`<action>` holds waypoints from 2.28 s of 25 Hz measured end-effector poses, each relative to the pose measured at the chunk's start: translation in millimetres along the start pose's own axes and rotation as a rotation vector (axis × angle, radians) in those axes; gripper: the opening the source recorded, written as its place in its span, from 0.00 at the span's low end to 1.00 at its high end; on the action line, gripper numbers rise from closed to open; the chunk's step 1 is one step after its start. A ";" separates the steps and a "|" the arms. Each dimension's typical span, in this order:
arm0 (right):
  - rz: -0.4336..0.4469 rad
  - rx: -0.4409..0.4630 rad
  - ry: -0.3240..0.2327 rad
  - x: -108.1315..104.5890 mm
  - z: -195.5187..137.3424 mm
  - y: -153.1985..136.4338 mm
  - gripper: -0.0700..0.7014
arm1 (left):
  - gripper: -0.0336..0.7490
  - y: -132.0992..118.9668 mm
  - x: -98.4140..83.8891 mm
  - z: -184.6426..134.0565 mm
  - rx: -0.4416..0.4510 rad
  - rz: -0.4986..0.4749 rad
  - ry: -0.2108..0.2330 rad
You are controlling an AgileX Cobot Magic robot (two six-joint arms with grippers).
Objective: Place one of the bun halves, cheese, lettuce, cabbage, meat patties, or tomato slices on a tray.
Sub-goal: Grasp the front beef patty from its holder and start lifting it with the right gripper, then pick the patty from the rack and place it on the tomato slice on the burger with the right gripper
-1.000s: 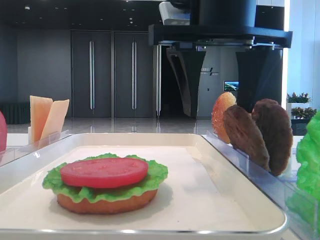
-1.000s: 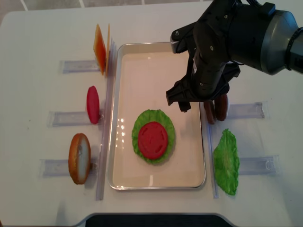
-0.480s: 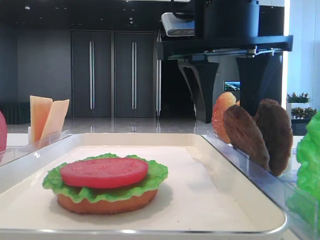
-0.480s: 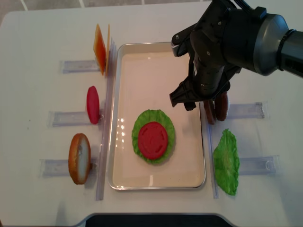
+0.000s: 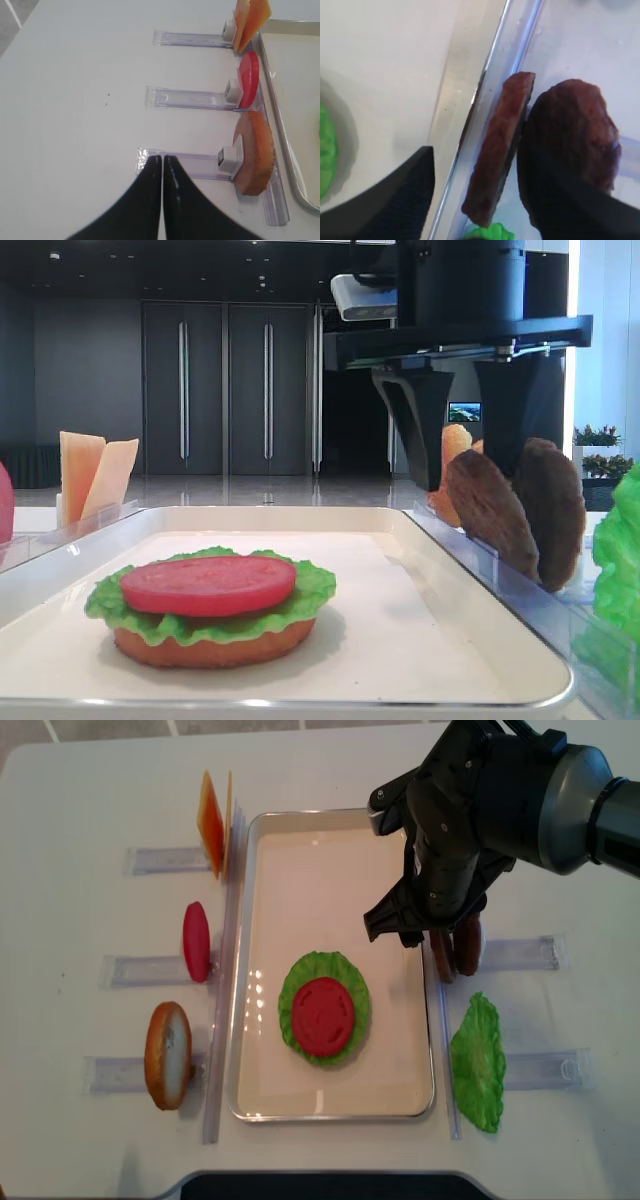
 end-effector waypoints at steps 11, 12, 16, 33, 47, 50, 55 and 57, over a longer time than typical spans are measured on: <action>-0.031 0.022 0.011 -3.2 -2.1 -6.4 0.53 | 0.04 0.0 0.0 0.0 0.000 0.000 0.000; -0.032 0.021 0.012 -3.3 -2.0 -6.4 0.49 | 0.04 0.0 0.0 0.0 0.000 0.000 0.000; -0.048 0.016 0.021 -6.2 -1.0 -6.4 0.32 | 0.04 0.0 0.0 0.0 0.000 0.000 0.000; -0.019 -0.043 0.003 -12.9 0.3 24.7 0.28 | 0.04 0.0 0.0 0.0 0.000 0.000 0.000; 0.192 -0.084 -0.040 -4.5 -19.5 91.3 0.28 | 0.04 0.0 0.0 0.0 0.000 0.000 0.000; 0.337 -0.075 -0.019 14.7 -27.0 107.6 0.28 | 0.04 0.0 0.0 0.0 0.000 0.000 0.000; 0.503 -0.081 0.012 37.5 -31.0 125.4 0.28 | 0.04 0.0 0.0 0.0 0.000 0.000 0.000; 0.539 -0.084 0.015 42.9 -31.4 125.8 0.28 | 0.04 0.0 0.0 0.0 0.000 0.000 0.000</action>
Point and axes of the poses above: a point on each arm's last joint axis where the gripper is mounted, y pointing back along that axis away from the gripper, x along the wrist's bending axis when the last joint is at zero, z = x × y, the point moved 8 cm from there along -y, pointing out along that axis toward the gripper, and after that the axes turned 11 degrees about -y, right-handed, at the moved point
